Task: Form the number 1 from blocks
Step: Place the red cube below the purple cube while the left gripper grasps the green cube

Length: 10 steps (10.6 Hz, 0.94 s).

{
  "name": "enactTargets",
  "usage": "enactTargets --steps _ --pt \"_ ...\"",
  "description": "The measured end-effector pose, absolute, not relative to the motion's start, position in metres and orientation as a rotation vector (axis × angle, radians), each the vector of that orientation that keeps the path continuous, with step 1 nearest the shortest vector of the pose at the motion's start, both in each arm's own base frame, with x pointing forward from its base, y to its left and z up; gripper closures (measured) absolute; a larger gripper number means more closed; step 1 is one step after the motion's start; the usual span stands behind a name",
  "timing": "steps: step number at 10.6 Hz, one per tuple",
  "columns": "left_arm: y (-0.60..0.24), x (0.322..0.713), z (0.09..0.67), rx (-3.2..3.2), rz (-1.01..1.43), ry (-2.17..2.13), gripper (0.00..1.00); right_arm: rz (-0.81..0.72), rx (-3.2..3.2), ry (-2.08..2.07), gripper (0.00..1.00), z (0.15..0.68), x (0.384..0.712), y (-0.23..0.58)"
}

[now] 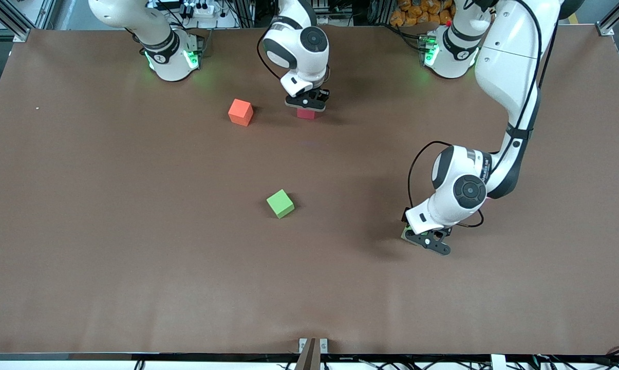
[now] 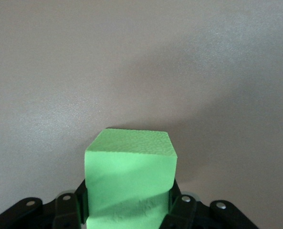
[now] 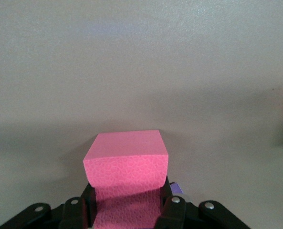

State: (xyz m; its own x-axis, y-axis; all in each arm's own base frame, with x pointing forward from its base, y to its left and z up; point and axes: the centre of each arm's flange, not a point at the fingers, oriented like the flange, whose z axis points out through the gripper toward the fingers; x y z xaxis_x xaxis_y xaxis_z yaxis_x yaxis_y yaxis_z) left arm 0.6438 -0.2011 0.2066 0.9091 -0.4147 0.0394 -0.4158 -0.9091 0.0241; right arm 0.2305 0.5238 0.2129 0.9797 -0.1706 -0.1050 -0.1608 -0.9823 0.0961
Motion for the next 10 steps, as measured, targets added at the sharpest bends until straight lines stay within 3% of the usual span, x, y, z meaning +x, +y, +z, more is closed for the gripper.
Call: enactTargets --steps 6,7,10 --pt "-0.202 0.644 0.207 3.038 0.052 -0.662 0.41 -0.182 3.018 -0.256 0.46 0.213 0.232 0.520" --pt "-0.202 0.644 0.207 3.038 0.052 -0.662 0.41 -0.186 3.009 -0.262 0.41 0.213 0.232 0.519" --pt "-0.202 0.644 0.206 3.038 0.051 -0.658 0.41 -0.152 3.004 -0.482 0.01 0.232 0.240 0.528"
